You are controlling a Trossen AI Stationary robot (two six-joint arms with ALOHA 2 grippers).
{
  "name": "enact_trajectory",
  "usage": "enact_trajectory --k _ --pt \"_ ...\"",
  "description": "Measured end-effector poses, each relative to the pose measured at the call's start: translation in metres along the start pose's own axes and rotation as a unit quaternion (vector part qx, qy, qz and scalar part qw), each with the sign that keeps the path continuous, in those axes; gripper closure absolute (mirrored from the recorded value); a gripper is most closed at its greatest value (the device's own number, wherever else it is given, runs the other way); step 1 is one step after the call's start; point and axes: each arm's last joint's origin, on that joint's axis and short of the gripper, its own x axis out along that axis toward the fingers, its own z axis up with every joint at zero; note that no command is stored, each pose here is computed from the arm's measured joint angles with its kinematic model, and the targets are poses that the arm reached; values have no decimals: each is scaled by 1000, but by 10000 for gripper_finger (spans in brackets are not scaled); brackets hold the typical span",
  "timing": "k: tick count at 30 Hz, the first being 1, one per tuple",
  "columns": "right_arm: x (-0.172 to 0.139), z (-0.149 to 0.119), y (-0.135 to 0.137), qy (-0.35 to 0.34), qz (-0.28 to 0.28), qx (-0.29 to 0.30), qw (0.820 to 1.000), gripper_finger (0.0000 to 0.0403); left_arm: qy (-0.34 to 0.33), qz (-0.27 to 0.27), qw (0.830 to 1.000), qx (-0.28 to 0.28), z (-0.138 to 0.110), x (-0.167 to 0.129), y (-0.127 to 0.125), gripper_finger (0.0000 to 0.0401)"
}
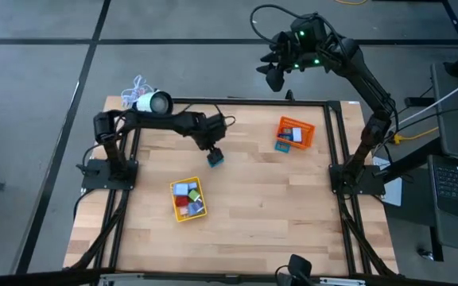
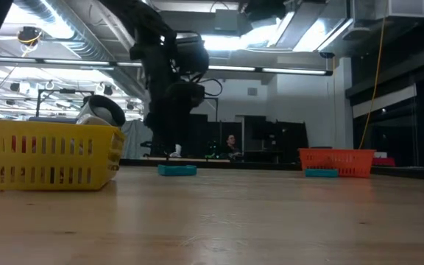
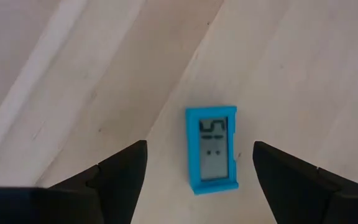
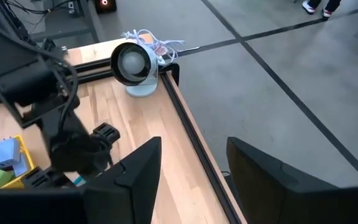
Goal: Pick & Place Office items
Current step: Put the bottom light blue digital timer into the orange bin
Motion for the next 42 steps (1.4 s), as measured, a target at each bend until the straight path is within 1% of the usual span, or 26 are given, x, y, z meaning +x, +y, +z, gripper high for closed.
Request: enact_trajectory --k 3,5,9,12,18,24,26,28,32,33,36,38,40,42 --pt "0 0 0 0 0 1 1000 215 7 14 1000 9 -3 8 -8 113" --pt "0 0 0 0 0 12 1000 215 8 14 1000 9 -3 13 -11 113" --pt "0 0 1 -3 15 15 1000 215 23 16 1000 3 -6 22 -15 113" --pt "0 0 2 -3 17 16 1000 215 29 18 999 11 -9 28 -22 113" --pt "0 1 3 -4 26 23 999 215 42 20 999 5 -11 38 -24 113" --pt "0 1 3 -4 27 25 999 215 57 36 998 2 -12 51 -23 119" --pt "0 1 3 -4 27 25 999 215 65 39 997 -6 -13 54 -22 135" --pt "0 1 3 -4 27 24 999 215 68 41 997 -9 -14 56 -21 163" --pt "0 1 3 -4 26 21 999 215 68 43 997 -9 -13 58 -19 256" --pt "0 1 3 -5 26 20 999 215 66 41 997 -7 -12 58 -17 272" --pt "0 2 1 -12 23 11 1000 215 58 20 998 -10 -4 55 -15 271" --pt "0 5 0 -28 20 7 999 215 50 -1 999 -3 6 51 -13 271" --pt "-4 10 -1 -49 15 3 999 215 18 -18 1000 9 22 47 -12 271" --pt "-12 18 -3 -88 7 -4 996 215 -19 -32 999 17 39 37 -11 271"
